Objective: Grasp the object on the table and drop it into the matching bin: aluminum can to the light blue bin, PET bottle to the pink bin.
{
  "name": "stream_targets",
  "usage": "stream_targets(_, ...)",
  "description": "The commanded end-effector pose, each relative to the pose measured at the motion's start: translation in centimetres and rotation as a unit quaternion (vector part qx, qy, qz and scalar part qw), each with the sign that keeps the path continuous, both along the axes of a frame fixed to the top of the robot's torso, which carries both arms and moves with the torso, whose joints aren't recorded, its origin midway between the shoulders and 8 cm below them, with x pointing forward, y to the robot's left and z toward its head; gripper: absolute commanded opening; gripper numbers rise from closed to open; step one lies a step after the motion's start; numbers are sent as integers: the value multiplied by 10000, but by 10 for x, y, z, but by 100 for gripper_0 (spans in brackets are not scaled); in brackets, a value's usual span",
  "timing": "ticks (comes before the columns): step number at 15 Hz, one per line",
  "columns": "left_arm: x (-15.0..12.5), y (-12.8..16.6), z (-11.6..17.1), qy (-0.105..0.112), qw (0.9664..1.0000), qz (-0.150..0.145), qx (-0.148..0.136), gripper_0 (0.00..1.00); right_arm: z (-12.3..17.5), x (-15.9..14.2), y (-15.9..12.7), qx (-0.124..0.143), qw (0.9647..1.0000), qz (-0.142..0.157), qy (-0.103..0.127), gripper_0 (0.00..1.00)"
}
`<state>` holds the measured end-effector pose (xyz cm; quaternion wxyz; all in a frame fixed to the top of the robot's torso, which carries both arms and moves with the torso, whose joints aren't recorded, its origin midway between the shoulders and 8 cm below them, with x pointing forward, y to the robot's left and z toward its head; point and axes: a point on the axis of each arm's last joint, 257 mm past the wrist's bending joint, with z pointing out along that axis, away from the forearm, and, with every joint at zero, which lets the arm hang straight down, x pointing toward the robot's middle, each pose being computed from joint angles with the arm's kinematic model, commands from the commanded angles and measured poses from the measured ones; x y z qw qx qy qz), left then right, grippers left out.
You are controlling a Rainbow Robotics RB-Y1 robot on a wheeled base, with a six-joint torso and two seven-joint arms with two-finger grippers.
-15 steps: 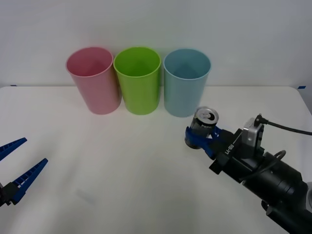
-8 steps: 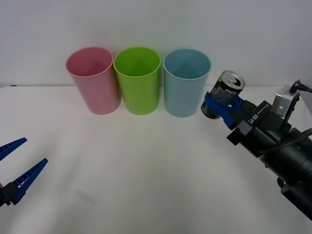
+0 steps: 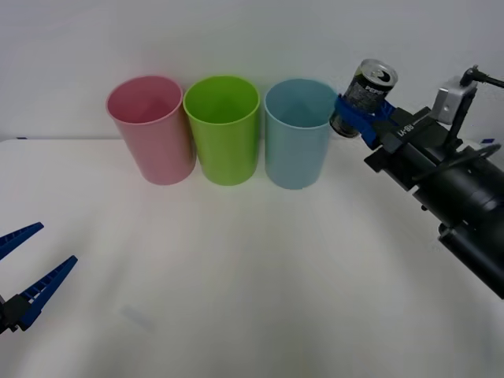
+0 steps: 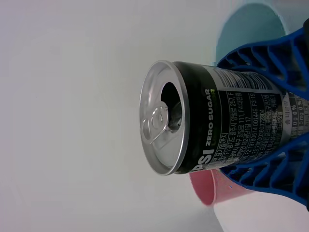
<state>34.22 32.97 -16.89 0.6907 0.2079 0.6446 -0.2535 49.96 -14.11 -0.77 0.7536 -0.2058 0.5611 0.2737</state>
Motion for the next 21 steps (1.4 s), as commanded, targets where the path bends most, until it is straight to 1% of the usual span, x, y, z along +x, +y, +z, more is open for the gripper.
stream_targets(1,0,0,0,0,10000,0,0,100,3,38,2,-12,9998,-178,14,0)
stream_targets(6,0,0,0,0,10000,0,0,100,4,101,9,-21,9982,-593,105,0)
stream_targets(9,0,0,0,0,10000,0,0,100,-1,129,18,-40,9964,-816,217,0)
stream_targets(12,0,0,0,0,10000,0,0,100,-10,145,31,-113,9949,-950,322,0)
stream_targets(16,0,0,0,0,10000,0,0,100,-11,157,57,-144,9948,-933,390,0)
stream_targets(19,0,0,0,0,10000,0,0,100,-10,158,63,-188,9944,-979,355,0)
stream_targets(21,0,0,0,0,10000,0,0,100,-11,158,61,-220,9942,-997,348,0)
